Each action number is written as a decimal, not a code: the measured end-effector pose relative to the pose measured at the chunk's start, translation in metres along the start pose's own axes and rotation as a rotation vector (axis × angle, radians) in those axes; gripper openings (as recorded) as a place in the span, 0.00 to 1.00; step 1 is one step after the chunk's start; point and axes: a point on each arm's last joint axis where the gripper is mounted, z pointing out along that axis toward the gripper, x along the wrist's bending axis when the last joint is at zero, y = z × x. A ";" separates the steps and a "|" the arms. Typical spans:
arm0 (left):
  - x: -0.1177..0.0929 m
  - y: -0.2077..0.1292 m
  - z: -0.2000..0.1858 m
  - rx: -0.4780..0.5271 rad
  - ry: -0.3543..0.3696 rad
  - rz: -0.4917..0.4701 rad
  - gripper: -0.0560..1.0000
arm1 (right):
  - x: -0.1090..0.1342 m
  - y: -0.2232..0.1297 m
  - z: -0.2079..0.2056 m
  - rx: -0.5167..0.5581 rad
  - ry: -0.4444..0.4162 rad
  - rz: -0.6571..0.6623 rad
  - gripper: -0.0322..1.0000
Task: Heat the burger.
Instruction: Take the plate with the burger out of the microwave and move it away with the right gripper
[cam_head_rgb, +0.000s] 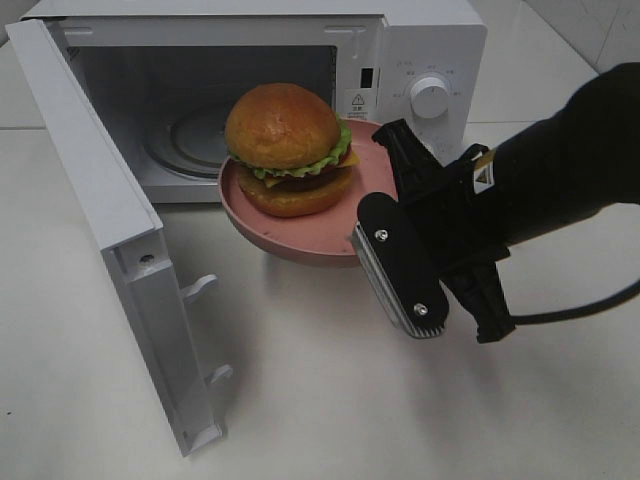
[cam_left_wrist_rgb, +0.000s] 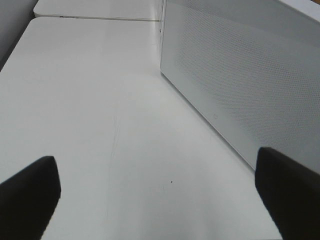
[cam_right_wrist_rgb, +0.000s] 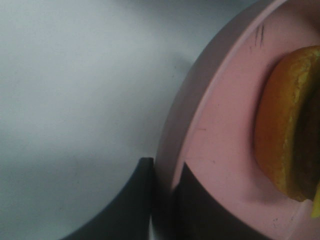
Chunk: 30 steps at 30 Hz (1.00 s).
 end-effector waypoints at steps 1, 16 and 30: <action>0.000 0.000 0.000 0.000 0.000 0.000 0.98 | 0.000 0.000 0.000 0.000 0.000 0.000 0.12; 0.000 0.000 0.000 0.000 0.000 0.000 0.98 | 0.045 -0.003 -0.051 -0.006 -0.046 0.057 0.12; 0.000 0.000 0.000 0.000 0.000 0.000 0.98 | 0.078 -0.008 -0.099 0.021 -0.068 0.097 0.12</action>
